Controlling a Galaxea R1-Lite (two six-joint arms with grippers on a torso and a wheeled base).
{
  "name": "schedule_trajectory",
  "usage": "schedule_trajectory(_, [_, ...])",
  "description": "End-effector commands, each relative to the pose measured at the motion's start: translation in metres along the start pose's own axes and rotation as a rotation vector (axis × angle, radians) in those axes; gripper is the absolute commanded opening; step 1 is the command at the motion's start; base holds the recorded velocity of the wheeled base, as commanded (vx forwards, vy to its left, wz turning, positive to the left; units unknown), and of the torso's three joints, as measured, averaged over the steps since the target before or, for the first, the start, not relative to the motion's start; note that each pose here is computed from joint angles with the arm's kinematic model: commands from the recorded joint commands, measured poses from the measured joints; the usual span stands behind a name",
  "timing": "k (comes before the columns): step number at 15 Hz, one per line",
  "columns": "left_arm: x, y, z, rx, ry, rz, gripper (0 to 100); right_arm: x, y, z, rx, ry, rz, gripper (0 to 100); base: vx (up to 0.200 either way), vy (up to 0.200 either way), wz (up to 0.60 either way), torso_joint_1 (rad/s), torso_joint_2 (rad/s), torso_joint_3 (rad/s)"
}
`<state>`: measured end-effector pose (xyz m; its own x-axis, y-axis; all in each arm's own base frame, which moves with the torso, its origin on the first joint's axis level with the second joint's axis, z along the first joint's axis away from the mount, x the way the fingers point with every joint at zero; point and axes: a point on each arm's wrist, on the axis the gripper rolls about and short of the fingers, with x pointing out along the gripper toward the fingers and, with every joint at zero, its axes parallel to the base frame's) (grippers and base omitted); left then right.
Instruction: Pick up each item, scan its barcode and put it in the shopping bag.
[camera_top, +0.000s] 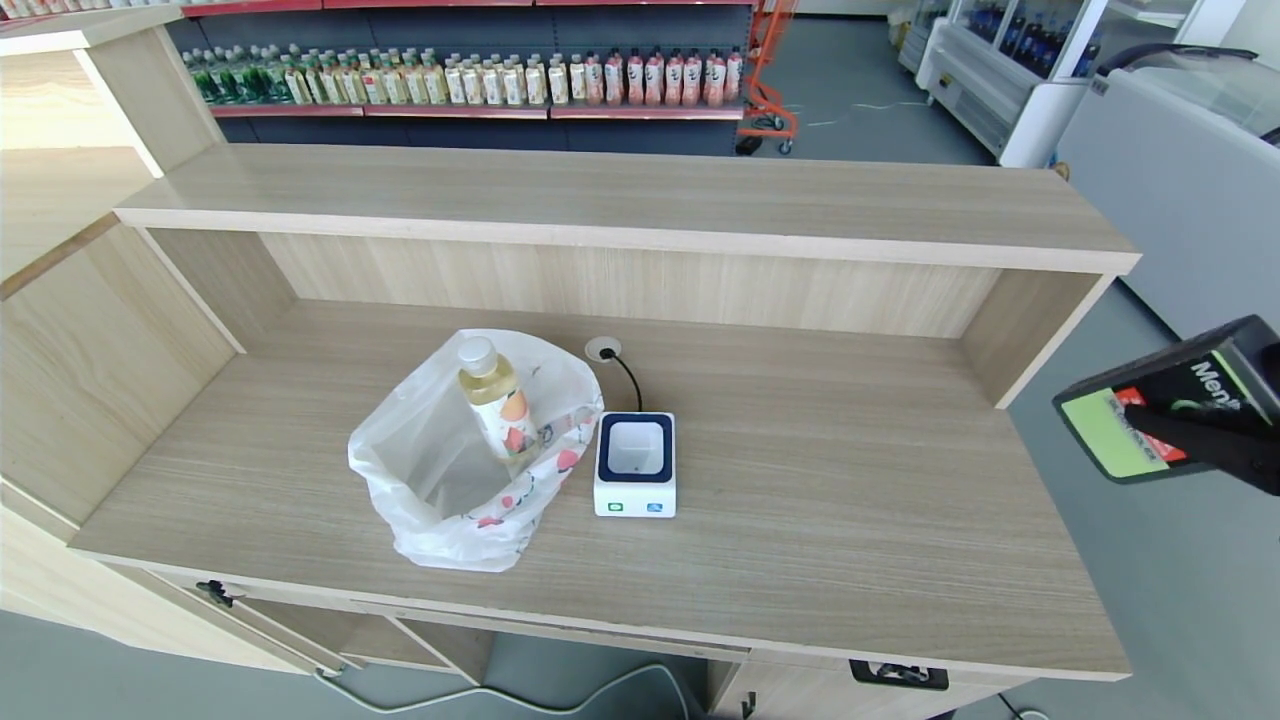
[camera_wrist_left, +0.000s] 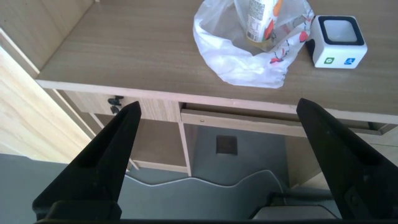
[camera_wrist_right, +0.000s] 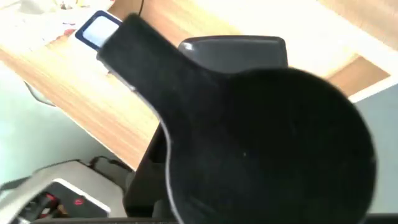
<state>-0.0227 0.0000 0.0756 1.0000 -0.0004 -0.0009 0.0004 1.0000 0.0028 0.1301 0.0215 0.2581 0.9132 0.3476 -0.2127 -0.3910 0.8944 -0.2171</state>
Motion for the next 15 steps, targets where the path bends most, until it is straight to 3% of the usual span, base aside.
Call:
schedule_trajectory(1, [0.0, 0.0, 0.0, 0.0, 0.001, 0.0, 100, 0.027, -0.004, 0.007, 0.337, 0.076, 0.113, 0, 0.0, 0.0, 0.0, 0.0, 0.0, 0.0])
schedule_trajectory(2, [0.0, 0.0, 0.0, 0.0, 0.001, 0.0, 100, 0.034, -0.004, 0.012, 0.484, 0.083, 0.208, 0, 0.0, 0.0, 0.0, 0.0, 0.0, 0.0])
schedule_trajectory(3, [0.0, 0.0, 0.0, 0.0, 0.001, 0.0, 100, 0.045, -0.005, 0.012, 0.548, 0.109, 0.255, 0, 0.0, 0.0, 0.0, 0.0, 0.0, 0.0])
schedule_trajectory(7, [0.0, 0.0, 0.0, 0.0, -0.001, 0.0, 100, 0.071, -0.005, 0.0, 0.609, 0.143, 0.341, 0, 0.0, 0.0, 0.0, 0.0, 0.0, 0.0])
schedule_trajectory(15, [0.0, 0.0, 0.0, 0.0, 0.001, 0.0, 100, 0.083, -0.001, -0.008, 0.62, 0.188, 0.363, 0, 0.0, 0.0, 0.0, 0.0, 0.0, 0.0])
